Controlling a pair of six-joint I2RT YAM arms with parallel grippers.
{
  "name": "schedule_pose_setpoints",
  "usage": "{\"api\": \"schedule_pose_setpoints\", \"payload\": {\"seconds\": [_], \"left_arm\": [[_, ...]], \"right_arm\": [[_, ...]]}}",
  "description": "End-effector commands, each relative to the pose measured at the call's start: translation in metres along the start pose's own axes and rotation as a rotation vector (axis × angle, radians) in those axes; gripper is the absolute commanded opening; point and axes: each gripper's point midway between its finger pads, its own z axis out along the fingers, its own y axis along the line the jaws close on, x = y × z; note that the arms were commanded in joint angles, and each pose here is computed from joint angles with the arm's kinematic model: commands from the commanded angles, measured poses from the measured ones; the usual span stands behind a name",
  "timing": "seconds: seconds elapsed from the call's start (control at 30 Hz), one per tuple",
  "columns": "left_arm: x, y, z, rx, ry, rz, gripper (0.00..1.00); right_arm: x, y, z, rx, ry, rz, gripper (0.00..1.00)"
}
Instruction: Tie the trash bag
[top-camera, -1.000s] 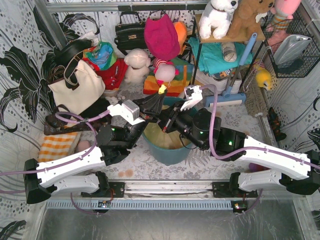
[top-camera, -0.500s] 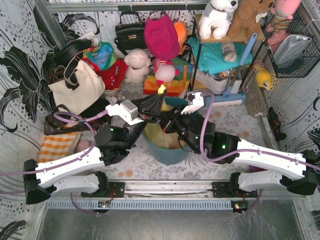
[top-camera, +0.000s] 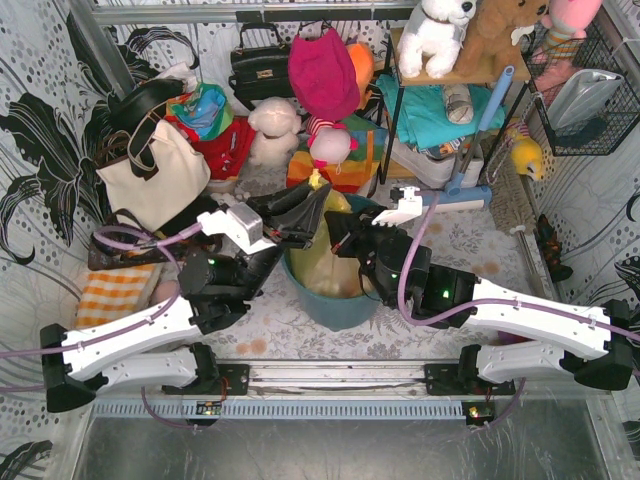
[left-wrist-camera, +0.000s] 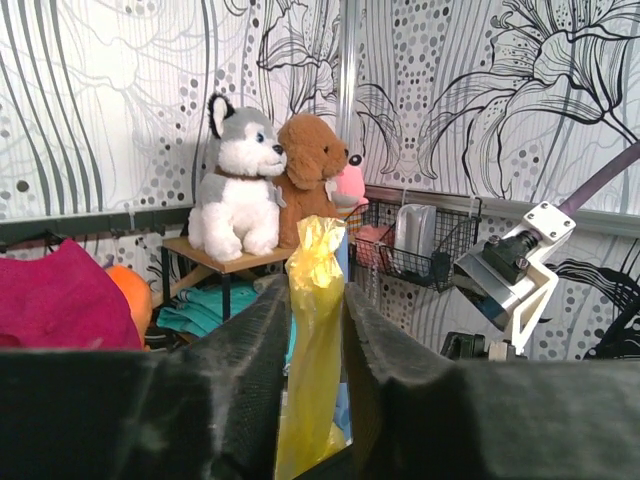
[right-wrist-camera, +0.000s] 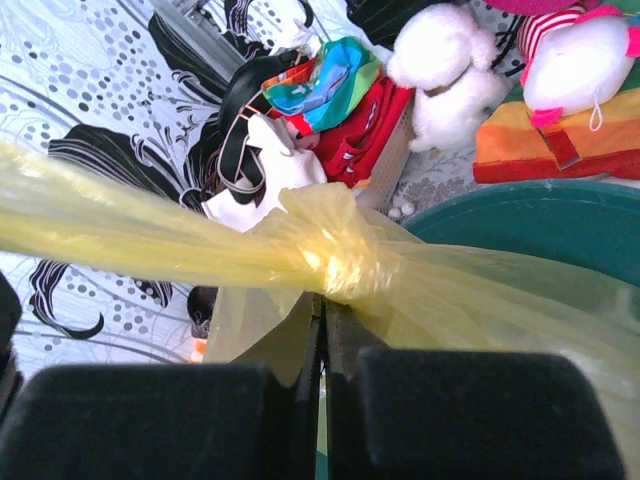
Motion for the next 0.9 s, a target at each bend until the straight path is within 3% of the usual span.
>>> {"api": "schedule_pose_setpoints", "payload": {"seconds": [0.0, 0.1, 0.2, 0.43, 0.6, 0.87], "left_arm": [[-0.025, 0.005, -0.006, 0.003, -0.054, -0.014, 0.41], [-0.036, 0.007, -0.010, 0.013, -0.046, -0.018, 0.54], [-0.045, 0.011, -0.014, 0.014, 0.000, -0.006, 0.58], [-0.025, 0.030, -0.022, -0.074, 0.182, 0.023, 0.58], [0.002, 0.037, -0.018, 0.012, 0.320, 0.039, 0.57], [0.035, 0.063, -0.013, 0.160, 0.441, -0.110, 0.51]], "right_arm": [[-0.016, -0.004, 0.001, 0.040, -0.068, 0.004, 0.00], [-0.017, -0.007, 0.000, 0.055, -0.075, 0.002, 0.00], [-0.019, -0.011, -0.001, 0.066, -0.081, 0.008, 0.00], [-0.019, -0.016, -0.003, 0.082, -0.080, 0.006, 0.00], [-0.018, -0.014, -0.002, 0.080, -0.073, 0.005, 0.00], [-0.017, -0.012, -0.002, 0.077, -0.067, 0.005, 0.00]]}}
